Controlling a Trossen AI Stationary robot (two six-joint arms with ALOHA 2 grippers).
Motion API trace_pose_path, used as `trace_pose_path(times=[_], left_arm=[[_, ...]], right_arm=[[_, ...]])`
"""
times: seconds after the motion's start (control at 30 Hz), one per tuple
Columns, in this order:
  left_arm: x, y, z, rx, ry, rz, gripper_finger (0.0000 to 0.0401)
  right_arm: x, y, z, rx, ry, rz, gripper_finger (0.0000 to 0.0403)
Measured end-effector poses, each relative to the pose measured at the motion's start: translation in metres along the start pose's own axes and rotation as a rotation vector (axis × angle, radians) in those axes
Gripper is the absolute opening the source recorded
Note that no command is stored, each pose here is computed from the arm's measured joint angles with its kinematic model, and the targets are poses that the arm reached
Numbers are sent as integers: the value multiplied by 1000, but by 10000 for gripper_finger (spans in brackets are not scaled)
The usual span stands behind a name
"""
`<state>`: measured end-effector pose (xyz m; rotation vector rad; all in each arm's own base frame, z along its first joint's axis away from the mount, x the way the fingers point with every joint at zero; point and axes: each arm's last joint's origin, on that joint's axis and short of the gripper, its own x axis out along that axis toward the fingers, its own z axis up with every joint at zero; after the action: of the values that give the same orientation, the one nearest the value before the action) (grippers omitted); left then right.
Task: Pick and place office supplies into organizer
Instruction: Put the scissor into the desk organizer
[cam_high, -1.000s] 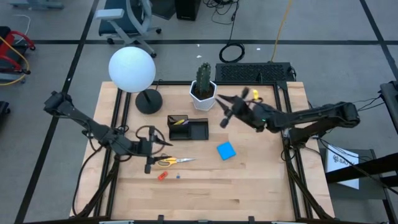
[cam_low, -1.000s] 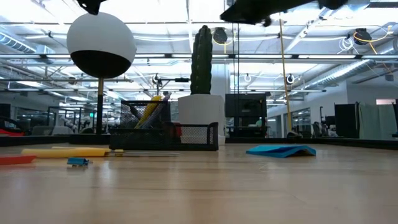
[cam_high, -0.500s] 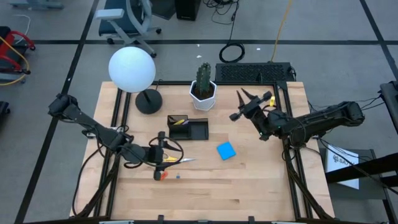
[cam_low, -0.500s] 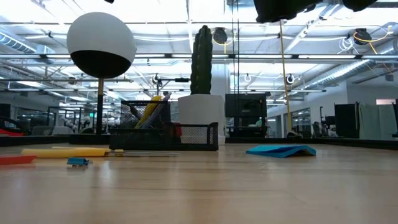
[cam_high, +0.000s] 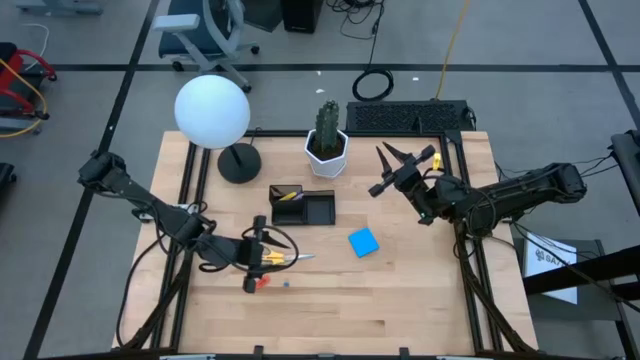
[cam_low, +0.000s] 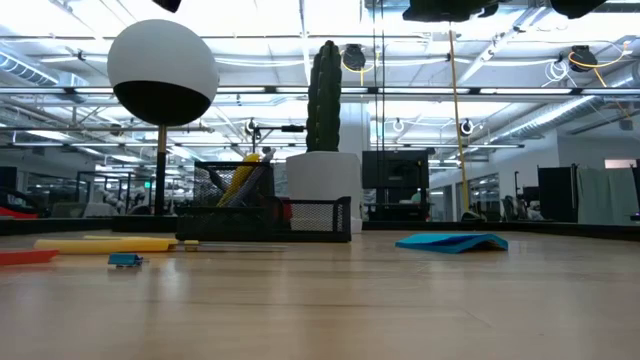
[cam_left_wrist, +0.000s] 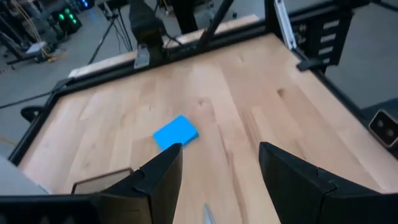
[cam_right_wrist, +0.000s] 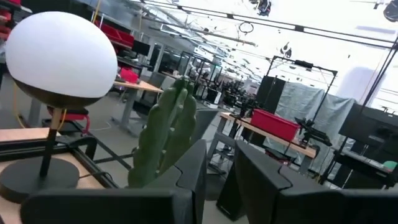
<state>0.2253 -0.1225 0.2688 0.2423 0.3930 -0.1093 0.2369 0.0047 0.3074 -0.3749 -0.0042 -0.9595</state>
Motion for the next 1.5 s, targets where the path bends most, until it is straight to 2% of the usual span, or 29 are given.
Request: trace_pose_path(times=[0.27,0.8,1.17,1.37,1.5], left_arm=[[0,-2,-4,-3,40,-49,218],[-2,-1,-18,-113,181,-38,218],[-4,-1,-32,-297,322,-1,218],[7,-8,-45,-417,442,-34,218],[17,-16,-56,-452,533,-50,218]], right_arm=[[0,0,-1,-5,4,2,74],[0,0,0,-4,4,1,75],[0,0,0,-4,4,1,75],[0,0,0,-4,4,1,74],[0,0,0,-4,4,1,75]])
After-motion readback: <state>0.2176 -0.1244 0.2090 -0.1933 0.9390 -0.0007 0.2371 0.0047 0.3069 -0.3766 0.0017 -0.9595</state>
